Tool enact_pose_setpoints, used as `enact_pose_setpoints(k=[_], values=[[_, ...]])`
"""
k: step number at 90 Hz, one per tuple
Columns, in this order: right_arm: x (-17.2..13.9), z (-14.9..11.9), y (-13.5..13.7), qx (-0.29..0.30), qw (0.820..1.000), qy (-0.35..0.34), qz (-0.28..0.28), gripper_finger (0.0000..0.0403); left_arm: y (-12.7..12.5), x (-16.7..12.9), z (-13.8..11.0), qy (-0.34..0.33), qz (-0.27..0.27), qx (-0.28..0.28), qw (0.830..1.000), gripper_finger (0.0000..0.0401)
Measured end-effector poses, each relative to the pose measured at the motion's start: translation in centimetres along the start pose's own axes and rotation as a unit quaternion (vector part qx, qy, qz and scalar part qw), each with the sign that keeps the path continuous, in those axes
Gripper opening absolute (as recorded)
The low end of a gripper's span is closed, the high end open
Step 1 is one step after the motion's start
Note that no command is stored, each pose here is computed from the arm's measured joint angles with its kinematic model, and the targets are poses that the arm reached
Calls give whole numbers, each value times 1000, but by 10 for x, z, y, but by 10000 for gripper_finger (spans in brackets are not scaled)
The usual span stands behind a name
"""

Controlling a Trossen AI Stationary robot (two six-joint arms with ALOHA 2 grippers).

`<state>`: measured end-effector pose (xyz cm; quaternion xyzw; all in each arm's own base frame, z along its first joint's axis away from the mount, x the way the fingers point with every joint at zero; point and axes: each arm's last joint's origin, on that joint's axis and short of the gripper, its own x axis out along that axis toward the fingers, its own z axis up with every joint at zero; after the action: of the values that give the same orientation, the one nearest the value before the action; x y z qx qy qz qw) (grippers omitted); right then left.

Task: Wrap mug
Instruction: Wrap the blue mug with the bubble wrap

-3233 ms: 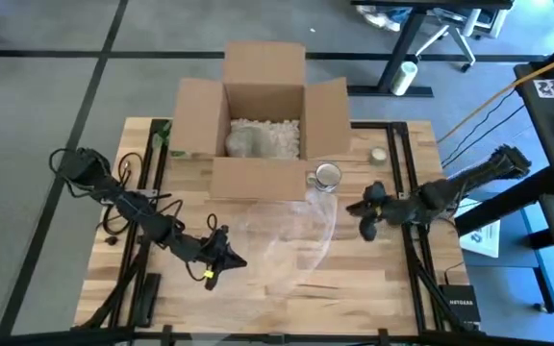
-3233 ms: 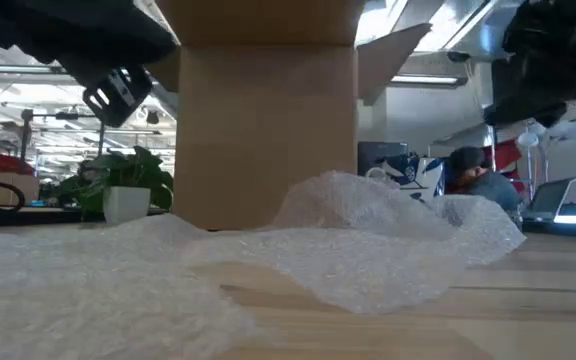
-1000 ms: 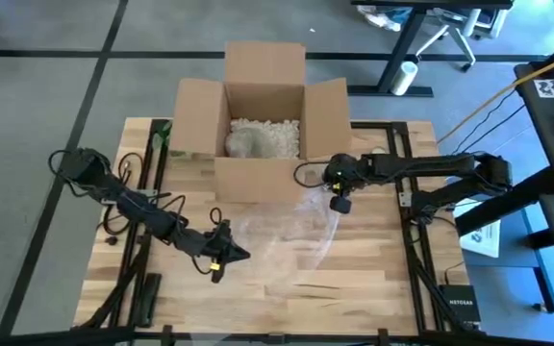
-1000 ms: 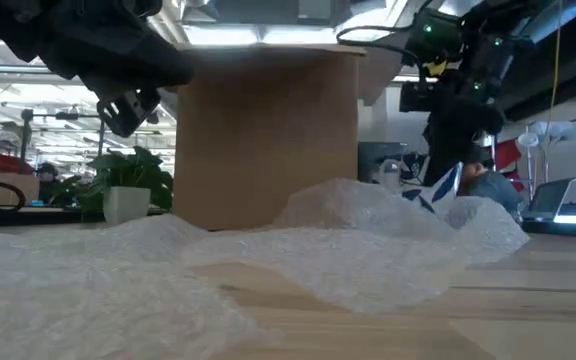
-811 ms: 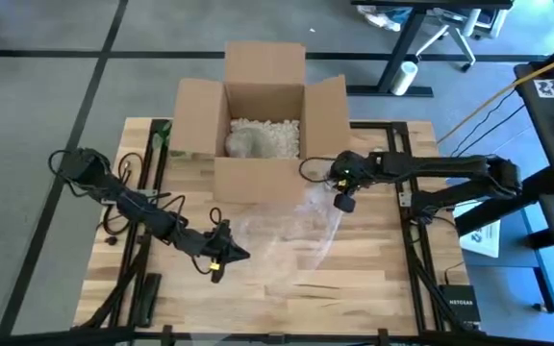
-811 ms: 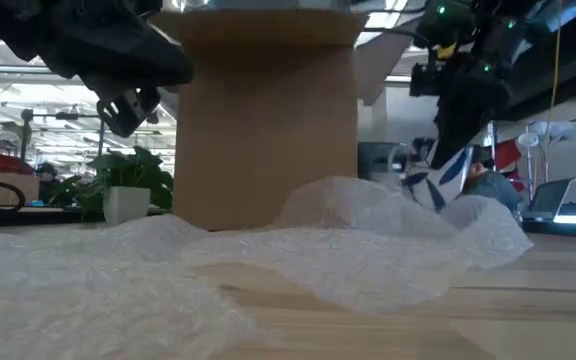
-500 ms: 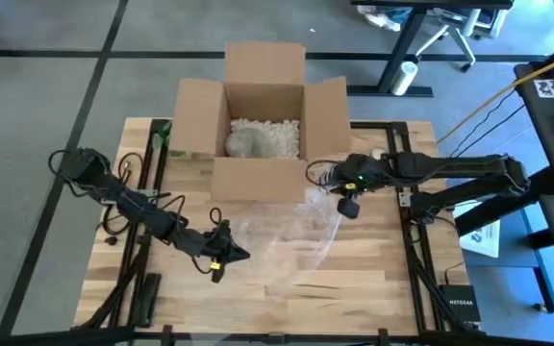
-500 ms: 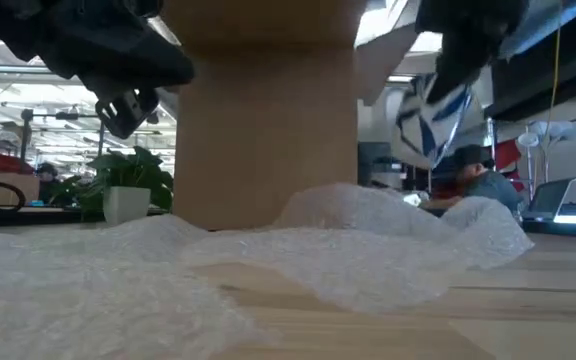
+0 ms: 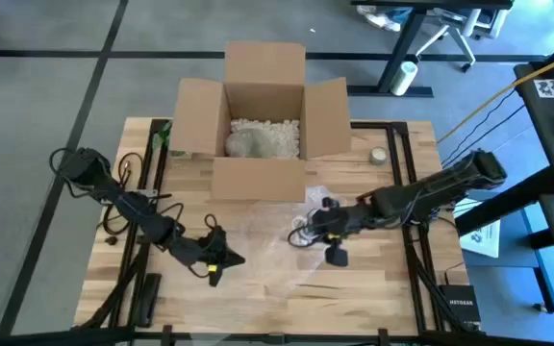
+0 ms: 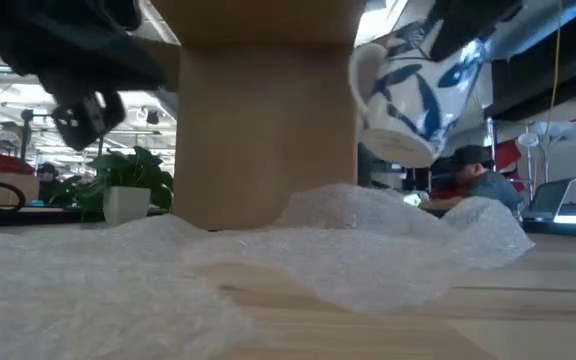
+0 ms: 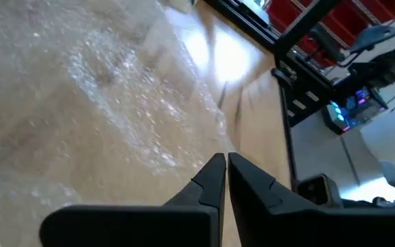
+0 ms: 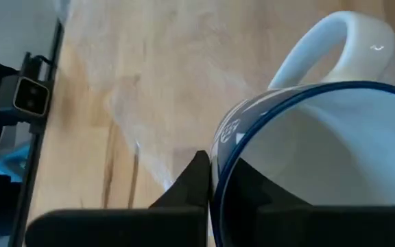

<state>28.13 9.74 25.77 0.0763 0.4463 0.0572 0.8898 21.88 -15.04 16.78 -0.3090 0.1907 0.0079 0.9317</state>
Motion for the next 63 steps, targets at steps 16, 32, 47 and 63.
enact_pose_setpoints(k=[16,32,47,63], values=[[32,2,-5,-26,999,33,-27,2,-5,-7,-21,1,26,-26,999,0],[40,10,-18,-15,999,19,-37,2,-3,3,-49,25,53,-36,998,0],[40,17,-19,-20,999,-10,-24,2,3,18,-58,31,81,-24,996,0],[46,14,-24,-24,999,8,-31,1,17,25,-59,42,132,-25,990,0]])
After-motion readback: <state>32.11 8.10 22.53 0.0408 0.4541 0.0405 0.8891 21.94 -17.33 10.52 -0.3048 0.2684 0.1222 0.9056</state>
